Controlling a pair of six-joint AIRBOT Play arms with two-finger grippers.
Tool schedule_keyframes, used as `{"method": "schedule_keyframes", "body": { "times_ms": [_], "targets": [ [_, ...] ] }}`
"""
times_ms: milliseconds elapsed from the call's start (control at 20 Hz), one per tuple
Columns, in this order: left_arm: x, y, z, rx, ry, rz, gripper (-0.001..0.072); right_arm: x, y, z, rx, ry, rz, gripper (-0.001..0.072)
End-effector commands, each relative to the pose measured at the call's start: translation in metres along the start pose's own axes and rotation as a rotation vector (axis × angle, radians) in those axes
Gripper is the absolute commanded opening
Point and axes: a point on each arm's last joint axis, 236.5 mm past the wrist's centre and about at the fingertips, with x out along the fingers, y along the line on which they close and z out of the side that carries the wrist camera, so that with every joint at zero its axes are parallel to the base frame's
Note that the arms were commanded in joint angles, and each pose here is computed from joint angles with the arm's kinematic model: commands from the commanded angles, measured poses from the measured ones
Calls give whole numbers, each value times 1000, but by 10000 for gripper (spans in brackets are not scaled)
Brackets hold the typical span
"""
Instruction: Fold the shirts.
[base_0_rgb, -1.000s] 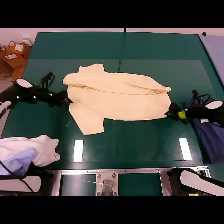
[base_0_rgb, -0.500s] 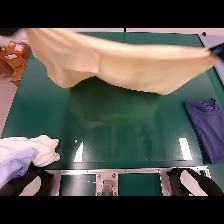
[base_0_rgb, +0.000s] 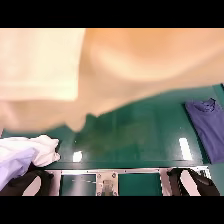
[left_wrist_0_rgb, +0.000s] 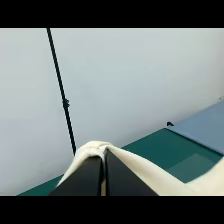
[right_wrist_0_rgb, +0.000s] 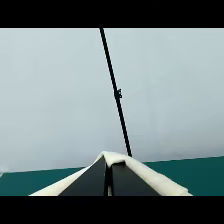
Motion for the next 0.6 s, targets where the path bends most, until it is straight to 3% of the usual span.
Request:
{"method": "schedule_keyframes", "body": {
  "times_ms": [0, 150, 550],
  "targets": [
    [17, 20, -33, -74, 79, 26, 19, 17, -17, -29, 52, 100, -17, 12],
    [59, 57, -136, -240, 297, 29, 20, 66, -56, -106, 172, 297, -15, 12],
    [141, 136, -478, -684, 737, 100, 19, 195, -146, -402, 356, 735, -112, 12]
  ]
}}
